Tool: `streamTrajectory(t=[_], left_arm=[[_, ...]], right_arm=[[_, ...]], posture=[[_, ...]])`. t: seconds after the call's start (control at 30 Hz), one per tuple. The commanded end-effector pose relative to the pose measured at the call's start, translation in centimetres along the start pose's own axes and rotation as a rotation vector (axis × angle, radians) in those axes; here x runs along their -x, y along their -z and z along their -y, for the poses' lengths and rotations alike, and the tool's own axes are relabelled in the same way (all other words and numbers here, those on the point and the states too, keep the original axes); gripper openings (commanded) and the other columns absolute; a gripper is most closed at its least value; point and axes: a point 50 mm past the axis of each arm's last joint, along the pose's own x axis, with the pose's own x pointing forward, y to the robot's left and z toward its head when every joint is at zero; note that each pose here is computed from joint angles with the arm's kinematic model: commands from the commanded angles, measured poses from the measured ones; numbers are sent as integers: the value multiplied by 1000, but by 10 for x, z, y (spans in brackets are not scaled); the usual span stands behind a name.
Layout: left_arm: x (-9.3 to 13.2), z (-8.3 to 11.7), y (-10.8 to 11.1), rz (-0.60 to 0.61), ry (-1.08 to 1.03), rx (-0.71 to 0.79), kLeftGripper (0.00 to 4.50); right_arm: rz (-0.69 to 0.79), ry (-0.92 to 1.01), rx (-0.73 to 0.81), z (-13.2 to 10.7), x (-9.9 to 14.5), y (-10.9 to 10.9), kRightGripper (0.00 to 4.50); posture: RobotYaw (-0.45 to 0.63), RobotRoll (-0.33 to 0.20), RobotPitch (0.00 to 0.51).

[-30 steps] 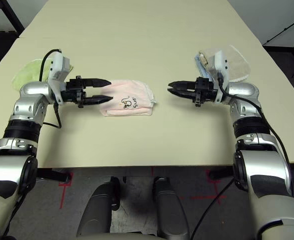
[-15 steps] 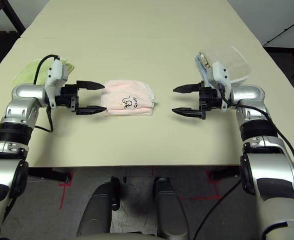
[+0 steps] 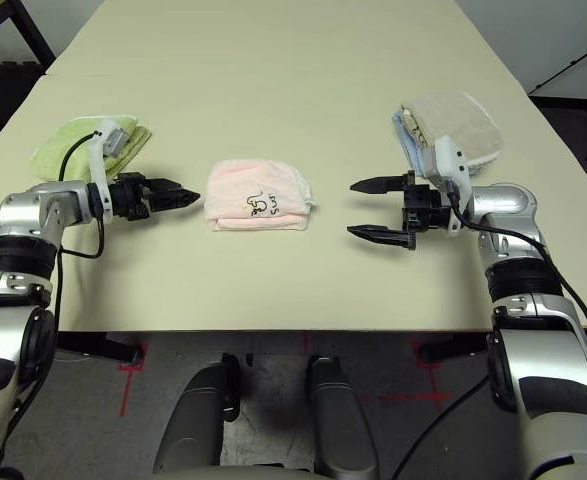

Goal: Fold the towel and set it aside.

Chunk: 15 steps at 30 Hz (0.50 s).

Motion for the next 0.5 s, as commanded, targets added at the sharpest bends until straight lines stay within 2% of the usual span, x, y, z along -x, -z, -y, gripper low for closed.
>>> streamTrajectory(t=[0.03,0.1,0.3,0.5], left_arm=[[1,10,6,-68,91,135,4500],[-1,10,13,-139,87,137,4500],[-10,11,21,-203,73,148,4500],[-4,4,15,-186,12,115,4500]], right_arm=[[-4,10,-1,-3,5,0,4465],[-3,10,-1,-3,4,-1,4465],[9,4,3,-4,1,-3,4465],[12,-1,1,-6,0,-4,4465]], posture=[[-24,0,184],[-24,0,184],[-31,0,193],[-31,0,193]])
